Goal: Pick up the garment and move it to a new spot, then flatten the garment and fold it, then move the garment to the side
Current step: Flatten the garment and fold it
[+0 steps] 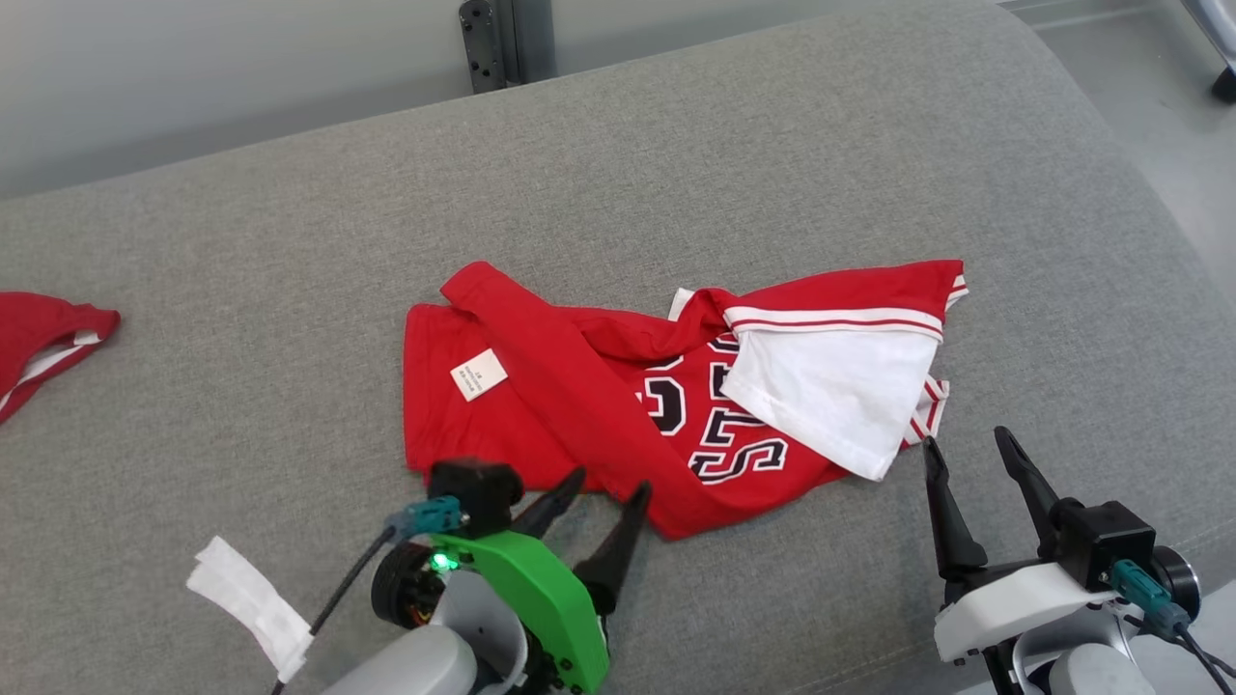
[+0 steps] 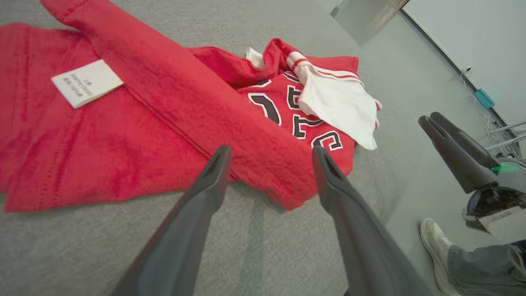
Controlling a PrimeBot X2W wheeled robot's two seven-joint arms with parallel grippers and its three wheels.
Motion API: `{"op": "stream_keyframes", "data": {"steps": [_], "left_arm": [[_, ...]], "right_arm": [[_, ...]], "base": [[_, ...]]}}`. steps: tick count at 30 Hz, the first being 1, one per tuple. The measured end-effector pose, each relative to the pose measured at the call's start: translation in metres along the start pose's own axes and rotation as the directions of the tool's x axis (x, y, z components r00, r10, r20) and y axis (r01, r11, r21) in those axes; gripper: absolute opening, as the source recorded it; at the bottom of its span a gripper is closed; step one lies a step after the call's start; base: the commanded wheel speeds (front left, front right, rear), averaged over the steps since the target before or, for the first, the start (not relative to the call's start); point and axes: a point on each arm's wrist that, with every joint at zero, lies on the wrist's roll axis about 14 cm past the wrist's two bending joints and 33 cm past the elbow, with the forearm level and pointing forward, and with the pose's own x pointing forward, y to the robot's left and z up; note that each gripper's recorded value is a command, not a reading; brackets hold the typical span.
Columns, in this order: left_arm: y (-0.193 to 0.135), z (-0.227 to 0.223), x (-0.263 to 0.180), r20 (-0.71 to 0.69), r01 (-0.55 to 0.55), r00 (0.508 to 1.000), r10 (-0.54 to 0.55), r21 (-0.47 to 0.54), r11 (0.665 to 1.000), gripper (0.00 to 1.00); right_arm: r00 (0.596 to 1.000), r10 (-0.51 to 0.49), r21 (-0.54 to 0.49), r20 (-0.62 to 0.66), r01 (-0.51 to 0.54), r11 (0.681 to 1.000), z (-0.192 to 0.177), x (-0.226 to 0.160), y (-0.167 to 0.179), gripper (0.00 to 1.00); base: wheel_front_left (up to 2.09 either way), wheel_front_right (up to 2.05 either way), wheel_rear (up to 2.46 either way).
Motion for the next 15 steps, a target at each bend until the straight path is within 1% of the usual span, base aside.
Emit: {"op": "stream_keyframes", "data": {"steps": [3,5,6,13,15], "left_arm": [[-0.008,-0.016,0.003,-0.058,0.015,0.998,-0.015,-0.008,1.0,1.0],[-0.013,-0.029,0.004,-0.098,0.021,0.995,-0.027,-0.065,0.998,1.0],[-0.014,-0.038,0.004,-0.125,0.024,0.992,-0.034,-0.077,0.997,1.0],[0.005,-0.063,0.016,-0.202,-0.026,0.979,0.004,-0.106,0.994,1.0],[0.005,-0.063,0.022,-0.201,-0.011,0.98,-0.01,-0.1,0.995,1.0]], "right_arm": [[1.0,-0.001,0.0,0.0,0.001,1.0,0.0,0.001,0.0,1.0],[1.0,-0.012,0.001,-0.002,0.012,1.0,0.0,0.0,-0.003,1.0],[1.0,-0.017,0.002,-0.005,0.017,1.0,-0.001,-0.001,-0.004,1.0],[0.999,-0.041,0.002,-0.025,0.041,0.999,-0.007,-0.002,-0.01,1.0],[0.999,-0.045,0.002,-0.025,0.045,0.999,-0.006,-0.001,-0.011,1.0]], "base": [[0.0,0.0,0.0],[0.0,0.0,0.0],[0.0,0.0,0.0],[0.0,0.0,0.0],[0.0,0.0,0.0]]}}
